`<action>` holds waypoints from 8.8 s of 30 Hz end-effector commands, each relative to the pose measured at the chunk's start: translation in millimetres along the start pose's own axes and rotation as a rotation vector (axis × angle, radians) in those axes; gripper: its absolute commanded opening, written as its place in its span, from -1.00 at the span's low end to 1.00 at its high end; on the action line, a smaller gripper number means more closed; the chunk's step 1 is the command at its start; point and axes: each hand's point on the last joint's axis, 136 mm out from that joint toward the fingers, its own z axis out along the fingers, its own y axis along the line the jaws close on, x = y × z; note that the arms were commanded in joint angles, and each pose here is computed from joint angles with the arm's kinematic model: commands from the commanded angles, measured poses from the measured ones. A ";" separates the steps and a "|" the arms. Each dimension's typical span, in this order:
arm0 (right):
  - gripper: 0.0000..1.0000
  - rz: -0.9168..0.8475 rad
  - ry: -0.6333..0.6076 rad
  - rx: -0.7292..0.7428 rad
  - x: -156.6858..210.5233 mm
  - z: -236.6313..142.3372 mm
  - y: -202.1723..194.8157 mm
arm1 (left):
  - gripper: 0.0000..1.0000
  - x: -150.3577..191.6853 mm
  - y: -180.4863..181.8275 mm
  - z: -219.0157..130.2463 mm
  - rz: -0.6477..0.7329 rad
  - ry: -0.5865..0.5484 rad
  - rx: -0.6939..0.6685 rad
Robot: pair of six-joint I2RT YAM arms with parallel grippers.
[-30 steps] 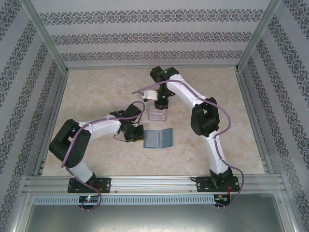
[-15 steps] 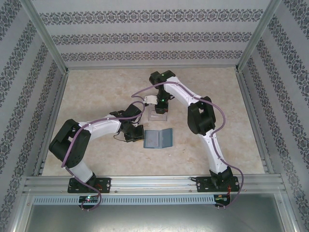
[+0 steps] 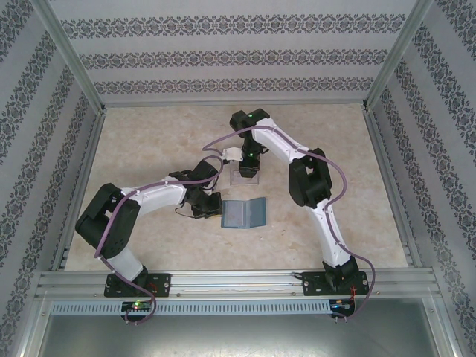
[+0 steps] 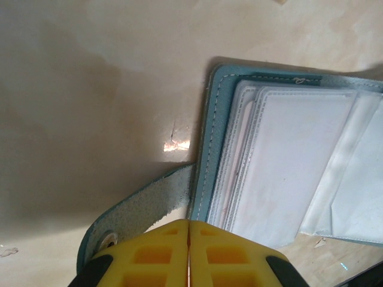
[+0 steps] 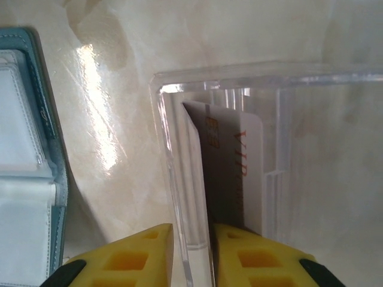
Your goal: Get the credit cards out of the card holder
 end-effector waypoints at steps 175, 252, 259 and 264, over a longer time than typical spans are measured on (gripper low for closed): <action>-0.57 1.485 -0.248 -0.030 16.7 21.1 136.6 | -1.00 -6.1 -1.7 26.1 0.025 0.075 0.052; -0.41 1.484 -0.201 0.147 69.0 9.5 127.4 | -1.00 -14.8 -21.8 2.2 0.048 0.044 0.076; -0.42 1.471 -0.335 0.032 42.8 2.2 125.9 | -1.00 -13.7 -36.5 -1.5 0.070 0.054 0.102; -0.45 1.471 -0.409 -0.096 22.0 6.3 127.2 | -1.00 -11.5 -48.8 -2.7 0.089 0.064 0.118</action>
